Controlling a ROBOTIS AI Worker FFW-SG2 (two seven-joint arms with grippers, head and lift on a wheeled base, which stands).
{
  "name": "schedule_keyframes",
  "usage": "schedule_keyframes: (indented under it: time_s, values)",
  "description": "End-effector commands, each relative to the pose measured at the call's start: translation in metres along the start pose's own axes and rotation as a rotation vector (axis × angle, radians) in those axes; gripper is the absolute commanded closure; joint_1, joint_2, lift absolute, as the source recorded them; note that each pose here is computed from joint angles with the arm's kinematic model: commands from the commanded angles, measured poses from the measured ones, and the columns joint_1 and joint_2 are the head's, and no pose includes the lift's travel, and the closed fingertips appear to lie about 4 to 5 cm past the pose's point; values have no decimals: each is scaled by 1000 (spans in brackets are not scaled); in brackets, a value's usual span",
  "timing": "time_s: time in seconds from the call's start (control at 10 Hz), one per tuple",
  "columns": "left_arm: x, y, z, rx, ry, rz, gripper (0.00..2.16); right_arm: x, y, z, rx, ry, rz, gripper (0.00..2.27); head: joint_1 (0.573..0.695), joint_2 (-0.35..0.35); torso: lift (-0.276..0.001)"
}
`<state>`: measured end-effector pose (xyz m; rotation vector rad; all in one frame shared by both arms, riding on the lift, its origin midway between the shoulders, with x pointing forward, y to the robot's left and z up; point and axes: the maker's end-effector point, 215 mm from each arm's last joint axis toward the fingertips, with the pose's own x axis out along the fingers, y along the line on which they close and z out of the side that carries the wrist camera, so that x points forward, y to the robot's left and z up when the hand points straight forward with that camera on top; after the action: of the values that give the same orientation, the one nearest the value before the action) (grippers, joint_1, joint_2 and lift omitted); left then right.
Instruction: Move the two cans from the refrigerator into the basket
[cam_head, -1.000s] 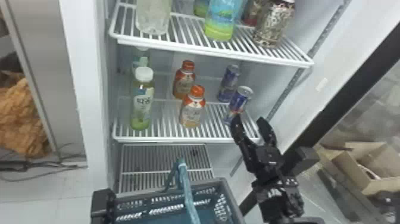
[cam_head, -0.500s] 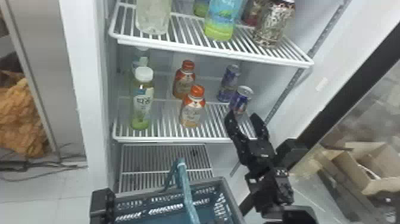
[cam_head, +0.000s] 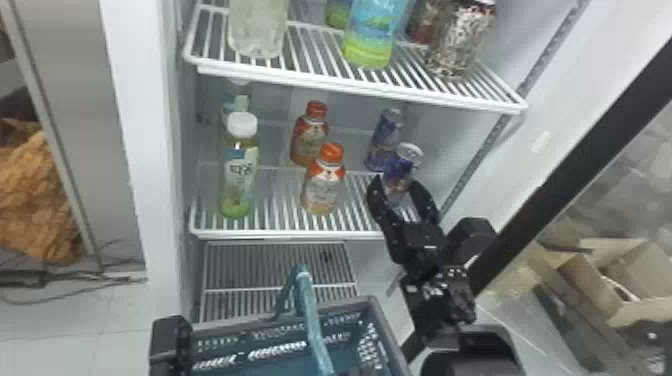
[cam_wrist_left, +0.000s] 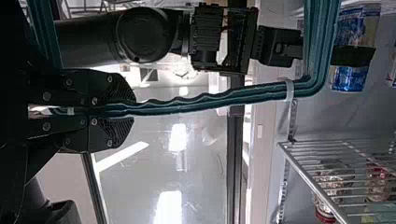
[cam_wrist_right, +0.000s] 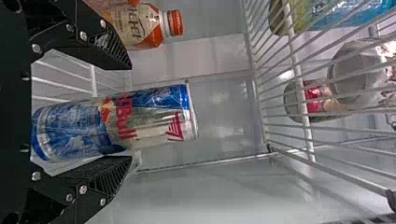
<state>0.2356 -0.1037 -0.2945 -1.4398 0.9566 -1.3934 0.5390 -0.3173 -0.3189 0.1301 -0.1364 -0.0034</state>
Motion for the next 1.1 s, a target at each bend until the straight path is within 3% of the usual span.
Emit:
schedule_keyframes:
  time_s: [0.0, 0.2, 0.4, 0.5, 1.0]
  values:
    - [0, 0, 1, 2, -1, 1, 1210, 5, 0, 2, -8, -5, -3, 360, 695, -350, -266]
    - [0, 0, 1, 2, -1, 1, 1208, 10, -5, 6, -15, -13, -19, 364, 695, -350, -266]
    - [0, 0, 2, 3, -4, 1, 1208, 13, -11, 6, -11, -14, -37, 818, 695, -350, -266]
    - [0, 0, 2, 1, -7, -3, 1208, 13, -12, 8, -14, -18, -40, 903, 695, -350, -266]
    - [0, -2, 3, 3, -9, -8, 1208, -9, -5, 37, -11, -20, -16, 904, 695, -350, -266]
